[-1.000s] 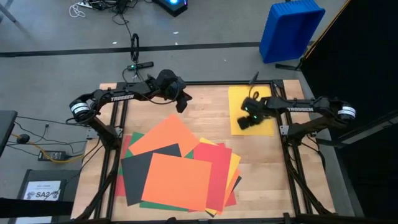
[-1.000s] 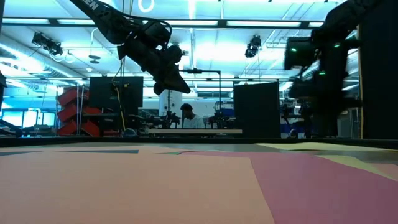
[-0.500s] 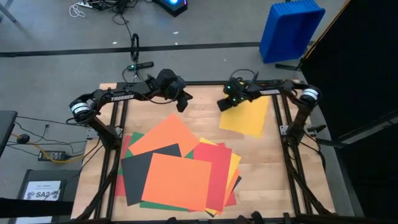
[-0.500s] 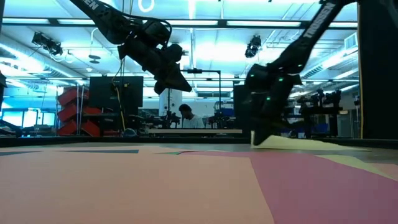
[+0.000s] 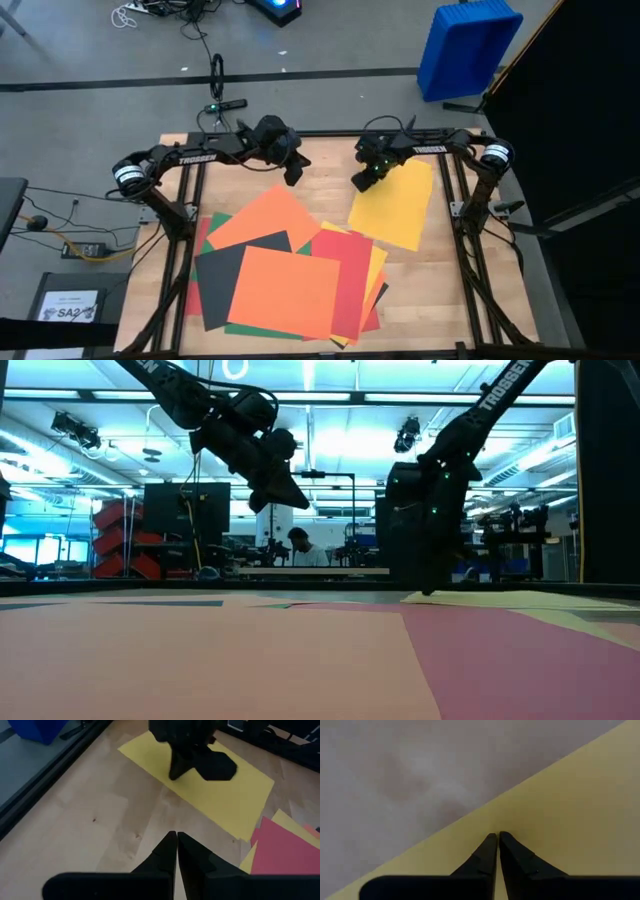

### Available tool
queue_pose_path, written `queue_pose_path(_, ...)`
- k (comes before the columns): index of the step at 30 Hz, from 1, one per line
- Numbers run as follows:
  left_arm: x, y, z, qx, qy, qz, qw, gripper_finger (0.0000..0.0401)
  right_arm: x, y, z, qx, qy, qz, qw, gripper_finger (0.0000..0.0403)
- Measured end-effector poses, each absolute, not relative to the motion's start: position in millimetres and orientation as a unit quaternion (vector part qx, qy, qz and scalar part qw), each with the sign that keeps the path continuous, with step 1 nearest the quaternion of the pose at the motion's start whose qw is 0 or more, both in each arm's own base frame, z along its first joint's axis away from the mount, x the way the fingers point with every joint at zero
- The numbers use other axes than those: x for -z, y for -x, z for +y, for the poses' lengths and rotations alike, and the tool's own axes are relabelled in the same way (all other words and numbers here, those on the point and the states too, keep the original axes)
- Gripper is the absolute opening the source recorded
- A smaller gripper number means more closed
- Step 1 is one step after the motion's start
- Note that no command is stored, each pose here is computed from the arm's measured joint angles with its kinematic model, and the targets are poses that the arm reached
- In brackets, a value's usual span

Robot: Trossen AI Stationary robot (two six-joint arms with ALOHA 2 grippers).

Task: Organize paper
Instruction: Stack the yellow colored paper on top of the yellow colored paper

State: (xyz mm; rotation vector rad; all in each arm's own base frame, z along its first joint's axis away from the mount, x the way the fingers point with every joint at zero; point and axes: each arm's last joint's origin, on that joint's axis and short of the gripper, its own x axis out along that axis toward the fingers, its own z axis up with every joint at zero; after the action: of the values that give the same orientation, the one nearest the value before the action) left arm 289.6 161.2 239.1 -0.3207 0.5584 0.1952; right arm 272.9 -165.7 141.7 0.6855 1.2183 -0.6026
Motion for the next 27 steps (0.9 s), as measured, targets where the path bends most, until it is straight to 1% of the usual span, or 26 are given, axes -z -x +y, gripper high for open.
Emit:
queue_pose_path(4,-239,-290,160,-0.094,0.156,0.272,0.945,0.0000,-149,-275,-152,0.264,-0.295,0.560,0.728,0.0000)
queue_pose_path(6,-240,-291,160,-0.094,0.155,0.270,0.946,0.0000,-164,-275,-147,0.265,-0.293,0.536,0.746,0.0000)
queue_pose_path(8,-240,-291,160,-0.094,0.155,0.270,0.946,0.0000,-183,-272,-142,0.280,-0.286,0.513,0.759,0.0000)
queue_pose_path(11,-240,-291,160,-0.094,0.156,0.270,0.945,0.0000,-206,-257,-133,0.326,-0.267,0.511,0.749,0.0000)
queue_pose_path(14,-240,-291,160,-0.094,0.156,0.270,0.946,0.0000,-223,-234,-123,0.375,-0.262,0.526,0.717,0.0000)
queue_pose_path(17,-240,-292,159,-0.092,0.155,0.268,0.946,0.0000,-220,-210,-113,0.408,-0.279,0.550,0.673,0.0000)
queue_pose_path(22,-241,-293,159,-0.091,0.152,0.264,0.948,0.0000,-196,-176,-99,0.455,-0.327,0.569,0.602,0.0000)
queue_pose_path(27,-241,-293,158,-0.091,0.152,0.264,0.948,0.0000,-172,-158,-90,0.469,-0.367,0.587,0.548,0.0000)
